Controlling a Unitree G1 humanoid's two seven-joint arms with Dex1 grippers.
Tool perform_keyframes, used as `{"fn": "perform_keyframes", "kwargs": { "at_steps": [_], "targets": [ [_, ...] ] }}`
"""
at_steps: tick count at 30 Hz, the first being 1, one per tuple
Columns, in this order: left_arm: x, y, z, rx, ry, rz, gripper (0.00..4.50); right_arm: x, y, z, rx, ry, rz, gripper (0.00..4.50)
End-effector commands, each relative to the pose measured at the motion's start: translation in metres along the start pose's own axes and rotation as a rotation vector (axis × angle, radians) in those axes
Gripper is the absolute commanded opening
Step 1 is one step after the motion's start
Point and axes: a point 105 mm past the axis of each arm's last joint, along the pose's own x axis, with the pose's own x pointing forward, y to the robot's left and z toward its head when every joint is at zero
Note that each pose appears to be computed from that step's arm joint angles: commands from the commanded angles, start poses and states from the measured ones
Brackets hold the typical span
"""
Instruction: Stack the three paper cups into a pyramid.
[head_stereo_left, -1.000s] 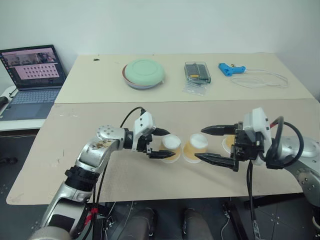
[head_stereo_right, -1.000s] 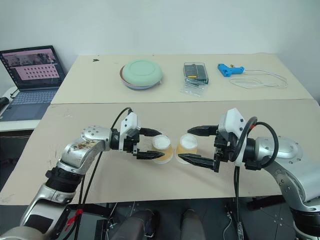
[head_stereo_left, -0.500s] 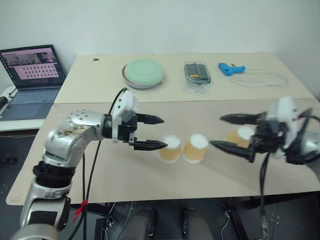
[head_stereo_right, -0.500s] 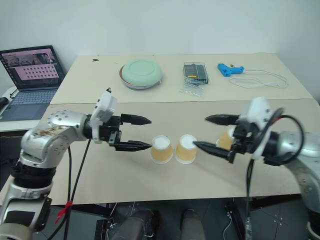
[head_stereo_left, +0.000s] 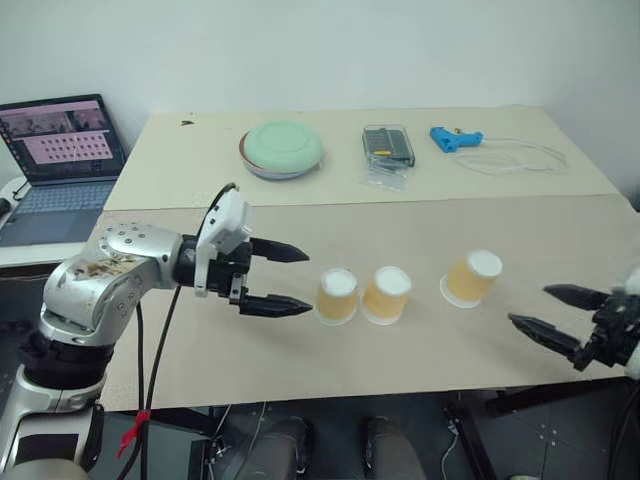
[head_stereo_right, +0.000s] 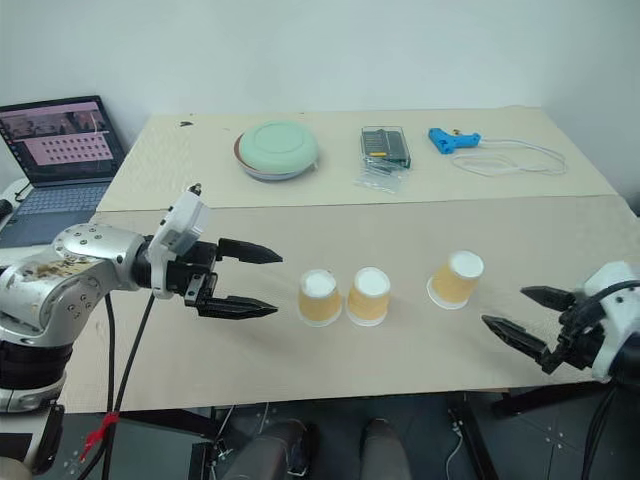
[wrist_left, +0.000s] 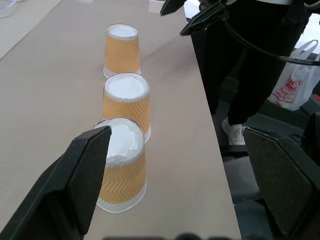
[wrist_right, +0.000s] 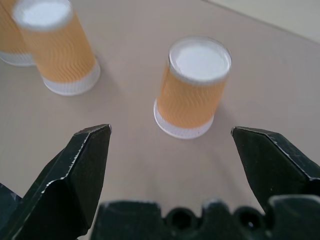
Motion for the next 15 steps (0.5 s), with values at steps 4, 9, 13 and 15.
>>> {"fn": "perform_keyframes", "kwargs": {
  "at_steps": [4, 9, 13, 15],
  "targets": [
    [-0.003, -0.003, 0.013, 0.061, -0.007, 0.008, 4.47, 0.038, -0.01, -0.004, -0.027, -0.042, -0.073, 4.5],
    [-0.003, -0.005, 0.014, 0.064, -0.005, 0.015, 4.47, 0.059, -0.023, 0.005, -0.021, -0.094, -0.136, 4.5],
    [-0.004, -0.006, 0.014, 0.062, -0.004, 0.021, 4.47, 0.065, -0.028, 0.009, -0.016, -0.109, -0.155, 4.5],
    [-0.004, -0.003, 0.013, 0.072, -0.002, 0.045, 4.47, 0.069, -0.026, 0.018, -0.025, -0.134, -0.139, 4.5]
  ]
}}
